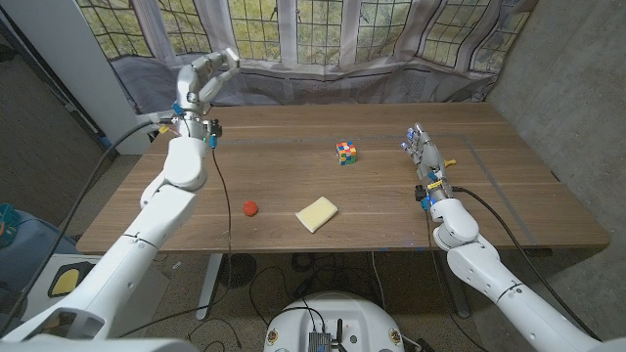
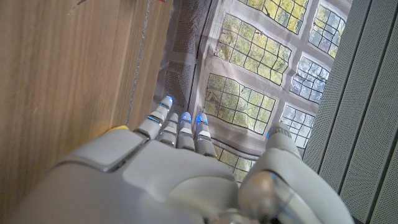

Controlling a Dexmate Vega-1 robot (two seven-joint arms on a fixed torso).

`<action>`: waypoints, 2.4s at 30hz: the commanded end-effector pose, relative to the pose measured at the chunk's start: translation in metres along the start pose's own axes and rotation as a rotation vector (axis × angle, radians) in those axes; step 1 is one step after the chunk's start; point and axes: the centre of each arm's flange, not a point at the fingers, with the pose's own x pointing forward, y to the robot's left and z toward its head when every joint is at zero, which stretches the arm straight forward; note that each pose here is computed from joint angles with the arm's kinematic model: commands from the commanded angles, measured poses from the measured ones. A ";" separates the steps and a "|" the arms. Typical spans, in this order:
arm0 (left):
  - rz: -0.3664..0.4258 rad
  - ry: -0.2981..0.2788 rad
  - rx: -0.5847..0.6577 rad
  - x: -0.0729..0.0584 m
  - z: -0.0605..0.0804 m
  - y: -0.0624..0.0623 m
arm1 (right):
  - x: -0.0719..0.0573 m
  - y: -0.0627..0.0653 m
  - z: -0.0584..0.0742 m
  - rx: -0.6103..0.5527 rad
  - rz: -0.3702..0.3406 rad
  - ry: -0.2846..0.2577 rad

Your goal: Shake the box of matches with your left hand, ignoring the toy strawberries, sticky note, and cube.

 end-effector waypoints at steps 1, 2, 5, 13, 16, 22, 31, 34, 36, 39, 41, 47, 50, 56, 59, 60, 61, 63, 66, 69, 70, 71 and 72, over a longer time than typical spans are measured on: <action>-0.203 -0.292 0.876 0.009 0.048 -0.088 | -0.006 -0.008 0.000 0.015 -0.018 -0.009; -0.218 -0.298 0.909 0.007 0.047 -0.094 | -0.006 -0.008 0.000 0.011 -0.012 -0.010; -0.291 -0.310 0.997 0.002 0.045 -0.111 | -0.004 -0.009 0.000 0.011 -0.007 -0.009; -0.419 -0.306 1.143 -0.006 0.042 -0.134 | 0.000 -0.011 -0.003 0.020 0.001 -0.001; -0.429 -0.298 1.140 -0.007 0.040 -0.136 | 0.001 -0.011 -0.004 0.023 0.003 0.002; -0.388 -0.267 1.051 -0.007 0.037 -0.130 | 0.001 -0.013 -0.004 0.017 0.010 0.002; -0.248 -0.189 0.778 -0.005 0.037 -0.089 | 0.002 -0.015 -0.003 0.014 0.006 -0.003; -0.189 -0.169 0.699 -0.005 0.038 -0.072 | 0.003 -0.015 -0.003 0.018 0.006 -0.003; -0.141 -0.161 0.648 -0.007 0.039 -0.059 | 0.004 -0.014 -0.003 0.021 0.009 -0.001; -0.087 -0.142 0.580 -0.009 0.041 -0.038 | 0.006 -0.013 -0.004 0.024 0.013 0.001; -0.081 -0.122 0.545 -0.010 0.042 -0.024 | 0.007 -0.011 -0.004 0.018 0.021 -0.001; 0.006 -0.060 0.396 -0.020 0.036 0.018 | 0.012 -0.008 -0.004 0.025 0.031 0.003; 0.050 -0.021 0.259 -0.027 0.026 0.036 | 0.014 -0.006 -0.004 0.020 0.040 0.003; 0.144 0.041 0.011 -0.046 0.007 0.070 | 0.019 -0.002 -0.004 0.018 0.056 0.004; 0.193 0.056 -0.066 -0.058 0.000 0.086 | 0.022 0.000 -0.003 0.019 0.063 0.004; 0.206 0.063 -0.092 -0.061 -0.003 0.091 | 0.023 0.001 -0.003 0.019 0.064 0.004; 0.213 0.071 -0.123 -0.064 -0.006 0.095 | 0.024 0.002 -0.003 0.017 0.067 0.005; 0.228 0.089 -0.201 -0.071 -0.014 0.101 | 0.025 0.003 -0.003 0.019 0.070 0.004; 0.233 0.124 -0.316 -0.081 -0.029 0.108 | 0.028 0.005 -0.003 0.016 0.075 0.002; 0.265 0.161 -0.405 -0.092 -0.044 0.114 | 0.031 0.006 -0.001 0.012 0.081 -0.003; 0.278 0.170 -0.435 -0.097 -0.049 0.116 | 0.032 0.006 -0.001 0.013 0.081 -0.005; 0.292 0.180 -0.464 -0.101 -0.054 0.118 | 0.032 0.007 0.000 0.009 0.084 -0.009; 0.308 0.188 -0.493 -0.106 -0.059 0.120 | 0.033 0.007 0.000 0.015 0.081 -0.009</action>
